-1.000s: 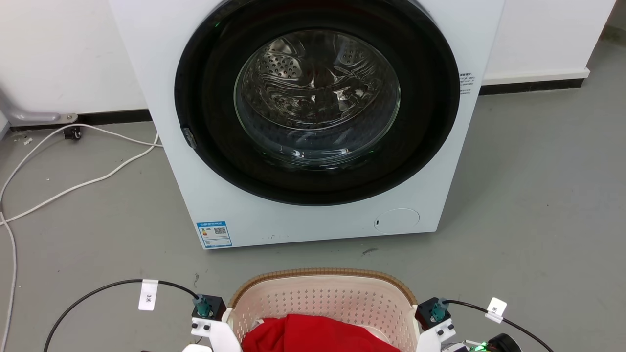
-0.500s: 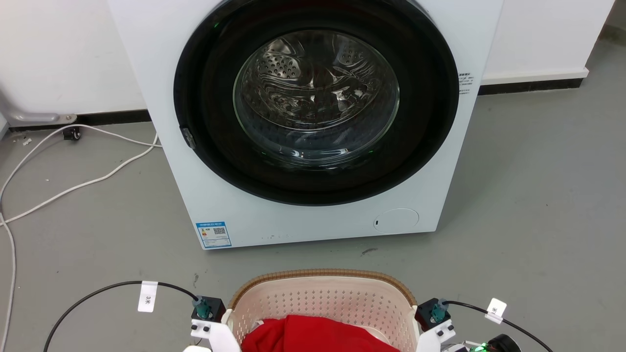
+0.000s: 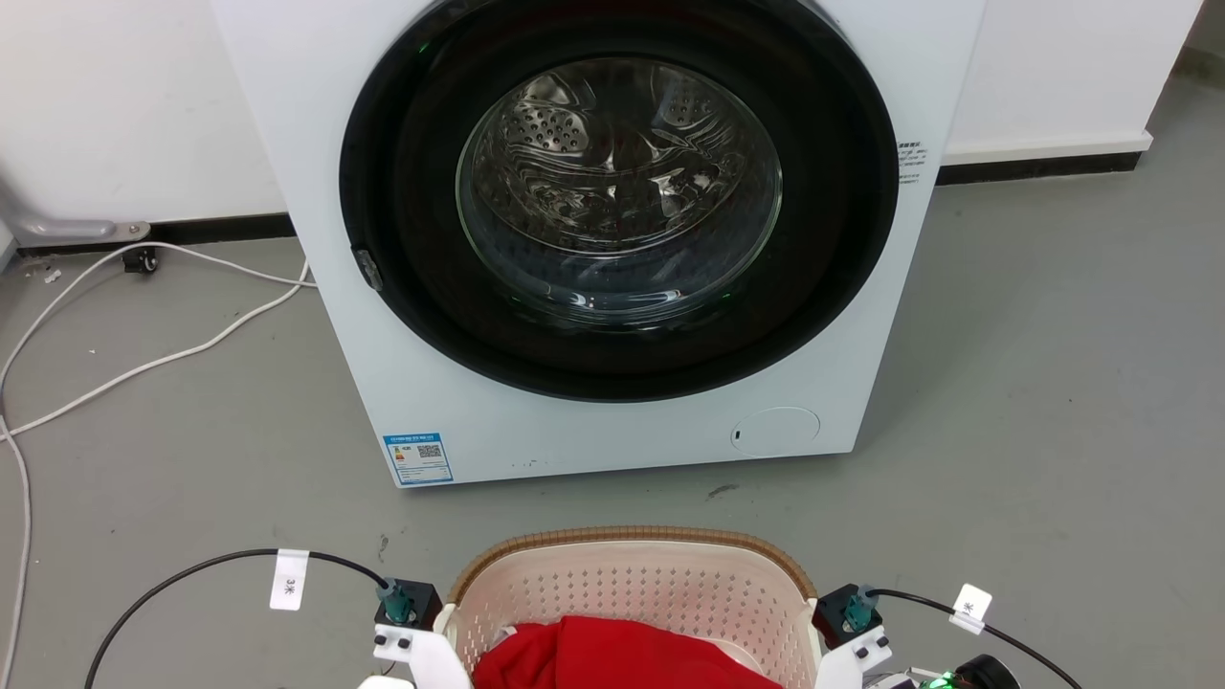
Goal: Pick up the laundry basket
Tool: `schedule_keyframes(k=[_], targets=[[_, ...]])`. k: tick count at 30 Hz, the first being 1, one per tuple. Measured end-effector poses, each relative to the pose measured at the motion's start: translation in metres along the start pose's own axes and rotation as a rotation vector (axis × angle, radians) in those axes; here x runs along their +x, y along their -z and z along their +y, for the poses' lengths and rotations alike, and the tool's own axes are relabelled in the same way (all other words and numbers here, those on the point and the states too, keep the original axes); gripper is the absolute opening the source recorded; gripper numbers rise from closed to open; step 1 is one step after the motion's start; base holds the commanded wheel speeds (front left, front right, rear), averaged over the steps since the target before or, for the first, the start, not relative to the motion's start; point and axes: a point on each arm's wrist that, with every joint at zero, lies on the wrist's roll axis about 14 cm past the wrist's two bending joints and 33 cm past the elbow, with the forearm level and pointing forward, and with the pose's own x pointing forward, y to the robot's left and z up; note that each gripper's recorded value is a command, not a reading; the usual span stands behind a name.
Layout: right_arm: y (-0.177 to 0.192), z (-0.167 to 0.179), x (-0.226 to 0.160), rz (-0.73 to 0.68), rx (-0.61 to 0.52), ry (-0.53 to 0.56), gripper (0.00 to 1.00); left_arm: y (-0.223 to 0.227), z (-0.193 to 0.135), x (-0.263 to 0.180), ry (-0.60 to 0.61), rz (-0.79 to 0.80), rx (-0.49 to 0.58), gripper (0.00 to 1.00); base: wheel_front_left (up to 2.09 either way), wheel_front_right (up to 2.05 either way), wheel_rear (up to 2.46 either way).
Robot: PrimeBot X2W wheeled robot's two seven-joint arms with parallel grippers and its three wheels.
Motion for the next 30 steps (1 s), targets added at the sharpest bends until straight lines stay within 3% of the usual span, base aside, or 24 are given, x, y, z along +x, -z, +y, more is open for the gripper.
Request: schedule_keyframes(k=[30], targets=[[0.0016,-0.0012,0.0004,0.005,-0.002,0.001,0.0,0.0002,-0.0013,0.0012,0.003,0.005,0.001,0.0,0.0,0.0,0.0]])
